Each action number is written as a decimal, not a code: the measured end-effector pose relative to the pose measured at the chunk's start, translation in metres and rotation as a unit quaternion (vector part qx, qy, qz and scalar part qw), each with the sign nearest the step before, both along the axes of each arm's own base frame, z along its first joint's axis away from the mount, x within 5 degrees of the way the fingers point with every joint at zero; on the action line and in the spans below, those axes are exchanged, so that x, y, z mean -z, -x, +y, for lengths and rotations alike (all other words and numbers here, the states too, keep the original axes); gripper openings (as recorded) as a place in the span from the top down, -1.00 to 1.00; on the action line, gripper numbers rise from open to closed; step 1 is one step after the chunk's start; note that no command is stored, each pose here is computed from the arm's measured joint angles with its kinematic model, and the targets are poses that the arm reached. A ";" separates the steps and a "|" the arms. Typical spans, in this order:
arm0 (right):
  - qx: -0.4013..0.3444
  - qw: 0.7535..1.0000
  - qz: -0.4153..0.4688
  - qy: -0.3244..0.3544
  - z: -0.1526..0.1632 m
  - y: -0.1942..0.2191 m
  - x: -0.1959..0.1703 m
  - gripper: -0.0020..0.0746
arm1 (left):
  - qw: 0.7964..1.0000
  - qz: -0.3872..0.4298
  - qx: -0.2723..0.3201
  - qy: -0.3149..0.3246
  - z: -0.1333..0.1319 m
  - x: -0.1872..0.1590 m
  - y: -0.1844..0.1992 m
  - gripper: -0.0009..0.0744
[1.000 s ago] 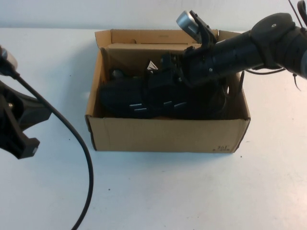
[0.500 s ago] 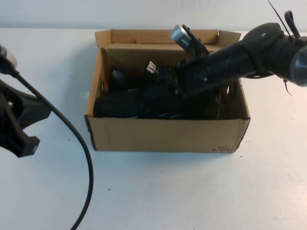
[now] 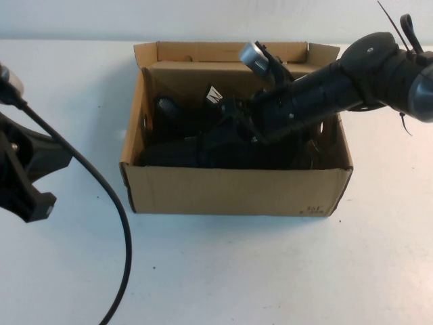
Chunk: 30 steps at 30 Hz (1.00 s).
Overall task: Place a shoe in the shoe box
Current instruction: Place the shoe in the shoe box
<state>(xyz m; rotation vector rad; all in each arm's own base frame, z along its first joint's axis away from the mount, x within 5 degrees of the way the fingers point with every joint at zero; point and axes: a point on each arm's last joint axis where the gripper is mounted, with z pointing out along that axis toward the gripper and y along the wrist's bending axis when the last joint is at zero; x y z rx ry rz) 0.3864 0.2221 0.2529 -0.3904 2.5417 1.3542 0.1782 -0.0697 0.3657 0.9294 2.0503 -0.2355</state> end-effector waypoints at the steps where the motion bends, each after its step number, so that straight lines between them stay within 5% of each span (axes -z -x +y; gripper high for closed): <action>1: -0.002 1.000 -0.003 0.006 -0.001 0.000 0.001 0.39 | 1.000 0.000 0.000 0.000 0.000 0.000 0.000 0.98; 5: -0.011 0.999 -0.013 0.030 -0.003 0.000 0.004 -0.11 | 1.000 0.000 0.000 0.000 0.000 0.000 0.000 0.98; 9: -0.017 0.998 -0.021 0.048 -0.005 0.000 0.006 -0.35 | 1.000 0.001 0.000 0.000 0.000 0.000 0.000 0.98; 30: -0.009 0.987 -0.037 0.155 -0.018 -0.003 0.019 -0.32 | 1.000 0.002 0.000 0.000 0.000 0.000 0.000 0.98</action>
